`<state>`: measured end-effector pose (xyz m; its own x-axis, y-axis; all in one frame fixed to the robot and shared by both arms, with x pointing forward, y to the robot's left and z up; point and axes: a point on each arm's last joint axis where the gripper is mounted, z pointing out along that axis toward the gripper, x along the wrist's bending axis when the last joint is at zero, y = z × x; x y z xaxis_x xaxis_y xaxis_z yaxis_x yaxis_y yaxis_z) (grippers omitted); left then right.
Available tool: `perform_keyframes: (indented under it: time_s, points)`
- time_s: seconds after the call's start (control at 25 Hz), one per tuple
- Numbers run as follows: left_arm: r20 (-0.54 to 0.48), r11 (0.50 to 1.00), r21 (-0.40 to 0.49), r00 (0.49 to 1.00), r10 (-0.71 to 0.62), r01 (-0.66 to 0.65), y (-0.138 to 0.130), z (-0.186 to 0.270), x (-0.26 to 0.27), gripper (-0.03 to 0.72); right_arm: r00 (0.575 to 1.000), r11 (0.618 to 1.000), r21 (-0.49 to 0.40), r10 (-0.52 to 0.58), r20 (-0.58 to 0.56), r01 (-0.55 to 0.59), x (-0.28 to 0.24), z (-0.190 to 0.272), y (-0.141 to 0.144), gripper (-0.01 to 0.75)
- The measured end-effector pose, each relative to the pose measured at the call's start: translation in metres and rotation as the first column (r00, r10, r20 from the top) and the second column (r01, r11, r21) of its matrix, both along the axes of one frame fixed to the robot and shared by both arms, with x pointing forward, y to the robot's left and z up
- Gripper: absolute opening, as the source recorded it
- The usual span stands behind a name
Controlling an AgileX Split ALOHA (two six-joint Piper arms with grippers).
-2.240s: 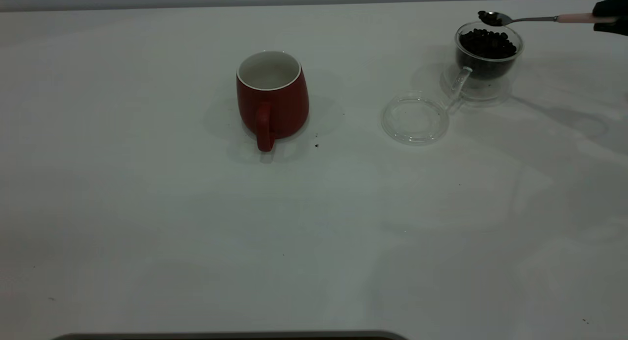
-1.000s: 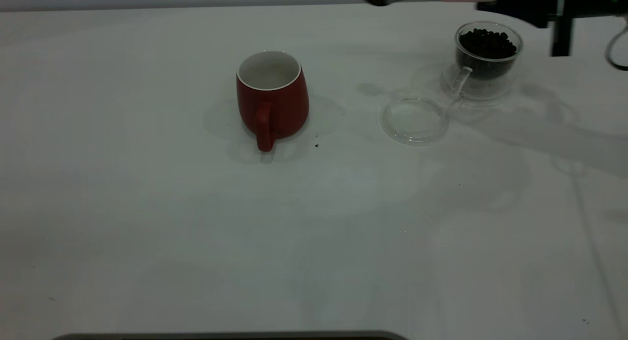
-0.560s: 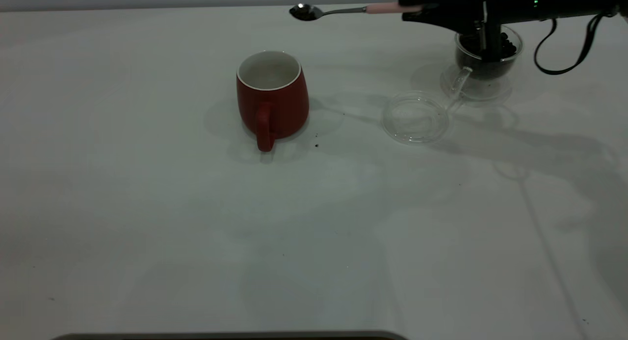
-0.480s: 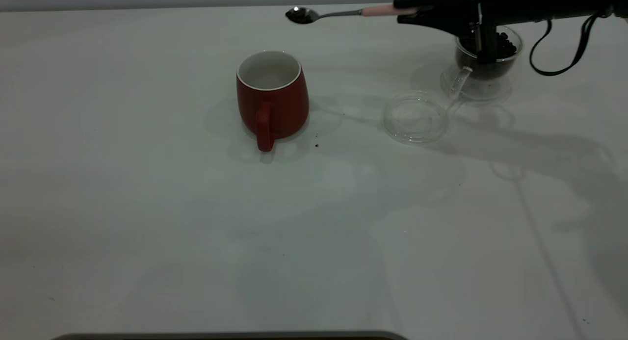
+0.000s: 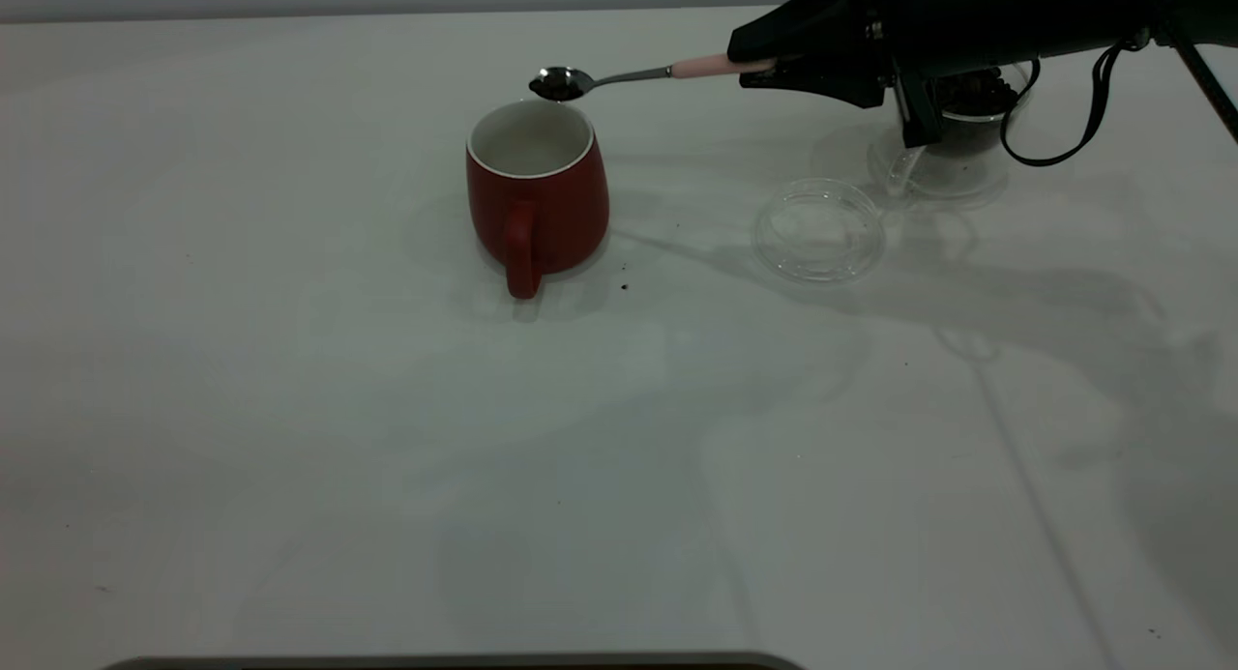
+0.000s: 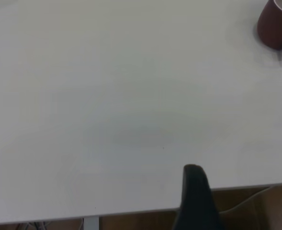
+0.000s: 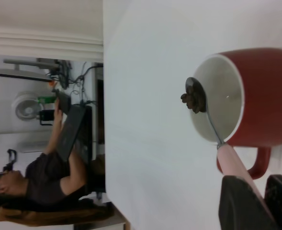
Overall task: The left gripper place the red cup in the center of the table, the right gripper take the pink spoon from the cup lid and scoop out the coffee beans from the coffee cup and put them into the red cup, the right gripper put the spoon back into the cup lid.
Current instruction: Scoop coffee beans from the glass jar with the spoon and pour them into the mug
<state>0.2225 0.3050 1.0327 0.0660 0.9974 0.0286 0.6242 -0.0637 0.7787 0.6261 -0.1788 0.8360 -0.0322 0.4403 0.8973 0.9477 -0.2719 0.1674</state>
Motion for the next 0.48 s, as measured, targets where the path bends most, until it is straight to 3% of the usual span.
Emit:
perform_keyframes:
  time_s: [0.32, 0.48]
  points:
    - [0.000, 1.000, 0.000, 1.000, 0.000, 0.000, 0.000, 0.000, 0.000, 0.569, 0.989, 0.992, -0.115, 0.073, 0.125, -0.059, -0.002, -0.005, 0.010, 0.113]
    - [0.000, 1.000, 0.000, 1.000, 0.000, 0.000, 0.000, 0.000, 0.000, 0.569, 0.955, 0.969, -0.226, 0.158, 0.251, -0.101, 0.001, -0.006, 0.015, 0.113]
